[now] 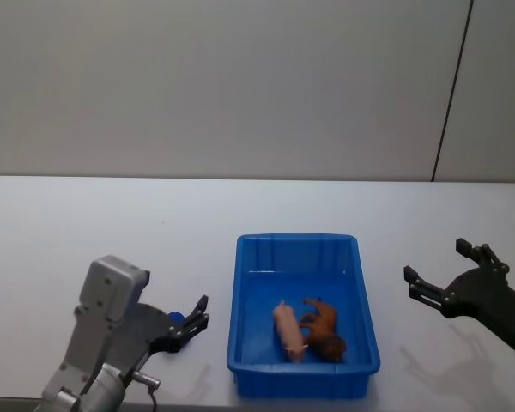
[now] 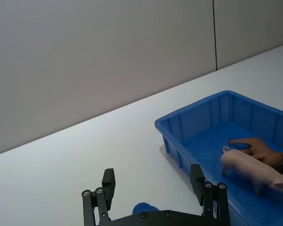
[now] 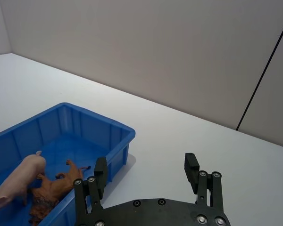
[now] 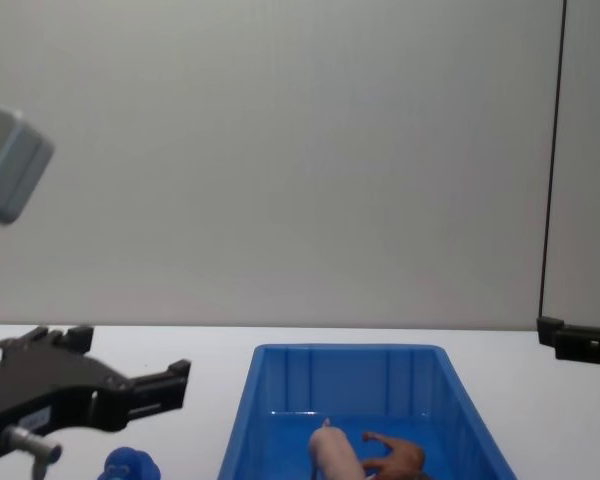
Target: Pick up the two dolls from the table and place them into the box.
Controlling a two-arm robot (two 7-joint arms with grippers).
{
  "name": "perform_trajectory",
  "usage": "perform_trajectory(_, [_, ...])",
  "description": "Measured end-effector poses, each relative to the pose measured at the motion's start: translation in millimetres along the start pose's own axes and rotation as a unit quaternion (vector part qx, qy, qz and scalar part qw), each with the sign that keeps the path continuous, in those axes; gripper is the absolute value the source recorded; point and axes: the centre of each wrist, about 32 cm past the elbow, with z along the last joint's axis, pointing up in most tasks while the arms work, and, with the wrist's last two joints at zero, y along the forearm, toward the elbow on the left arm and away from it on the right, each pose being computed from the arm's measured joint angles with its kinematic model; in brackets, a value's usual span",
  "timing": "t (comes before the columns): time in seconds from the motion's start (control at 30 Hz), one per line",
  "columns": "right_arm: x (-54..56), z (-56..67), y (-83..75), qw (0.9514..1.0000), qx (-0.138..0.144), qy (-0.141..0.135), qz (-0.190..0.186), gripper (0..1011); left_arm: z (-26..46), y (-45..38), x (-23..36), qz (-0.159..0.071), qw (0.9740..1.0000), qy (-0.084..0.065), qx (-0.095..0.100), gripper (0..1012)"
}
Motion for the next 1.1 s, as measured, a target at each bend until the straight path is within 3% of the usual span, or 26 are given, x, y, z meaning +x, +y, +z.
perform_trajectory(0.27, [0.6, -0.2, -0.2, 1.0000, 0.000, 0.000, 0.000, 1001, -23.8, 1.1, 16.0, -0.006, 0.9998, 0.019, 0.006, 1001])
perform_trajectory(0.4, [0.8, -0.3, -0.3, 1.0000, 0.000, 0.000, -0.001, 1001, -30.0, -0.3, 22.3, -0.012, 0.9996, 0.025, 0.008, 1001])
perform_trajectory(0.57, [1.0, -0.3, -0.4, 1.0000, 0.000, -0.001, -0.001, 1001, -42.0, -5.9, 36.1, -0.027, 0.9989, 0.034, 0.019, 1001])
perform_trajectory(0.6, [1.1, -0.3, -0.4, 1.0000, 0.000, -0.001, -0.001, 1001, -42.0, -5.9, 36.1, -0.027, 0.9989, 0.034, 0.019, 1001])
perform_trajectory(0.83, [1.2, -0.3, -0.4, 1.0000, 0.000, -0.001, -0.001, 1001, -52.9, -15.7, 51.4, -0.049, 0.9972, 0.045, 0.033, 1001])
perform_trajectory(1.1, [1.1, -0.2, -0.4, 1.0000, 0.000, -0.001, -0.001, 1001, -59.7, -26.8, 64.7, -0.074, 0.9946, 0.051, 0.052, 1001])
